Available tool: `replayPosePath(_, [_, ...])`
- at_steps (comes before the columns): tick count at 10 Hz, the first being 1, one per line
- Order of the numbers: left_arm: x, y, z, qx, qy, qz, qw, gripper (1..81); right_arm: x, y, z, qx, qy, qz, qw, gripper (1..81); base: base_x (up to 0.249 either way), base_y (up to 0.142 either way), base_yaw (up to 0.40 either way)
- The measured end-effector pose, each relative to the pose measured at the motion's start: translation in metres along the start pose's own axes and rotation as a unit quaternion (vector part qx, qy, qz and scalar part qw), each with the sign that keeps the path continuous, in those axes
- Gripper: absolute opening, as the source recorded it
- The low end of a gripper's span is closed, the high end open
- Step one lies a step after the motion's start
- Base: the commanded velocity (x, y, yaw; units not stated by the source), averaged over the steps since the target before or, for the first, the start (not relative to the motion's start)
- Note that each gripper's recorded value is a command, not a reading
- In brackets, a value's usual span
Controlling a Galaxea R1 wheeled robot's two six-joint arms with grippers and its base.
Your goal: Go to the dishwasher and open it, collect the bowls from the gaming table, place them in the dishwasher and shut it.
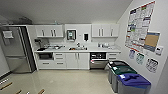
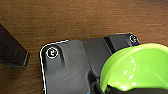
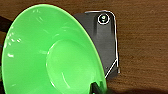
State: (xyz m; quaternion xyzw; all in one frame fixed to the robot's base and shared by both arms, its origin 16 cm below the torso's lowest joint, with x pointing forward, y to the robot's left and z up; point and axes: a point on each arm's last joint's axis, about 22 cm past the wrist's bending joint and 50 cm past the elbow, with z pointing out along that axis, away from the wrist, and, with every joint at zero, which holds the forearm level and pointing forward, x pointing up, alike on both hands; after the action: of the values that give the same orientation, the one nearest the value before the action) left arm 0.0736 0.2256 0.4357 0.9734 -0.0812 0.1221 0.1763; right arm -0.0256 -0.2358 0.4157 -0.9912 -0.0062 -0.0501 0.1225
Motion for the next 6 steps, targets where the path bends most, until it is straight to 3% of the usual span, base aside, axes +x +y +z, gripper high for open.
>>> replayPosePath(4, [-0.0002, -0.0076, -0.0024, 0.006, -0.001, 0.001, 1.0000, 1.0, 0.0002, 0.0005, -0.0001, 0.000, 0.000, 0.000, 1.0000, 1.0, 0.191, -0.095, 0.000])
replayPosePath(6, [0.0015, -0.0017, -0.0003, 0.001, 0.000, 0.000, 1.0000, 1.0, 0.0004, 0.0000, 0.0001, 0.000, -0.001, 0.000, 1.0000, 1.0, 0.191, -0.096, 0.000])
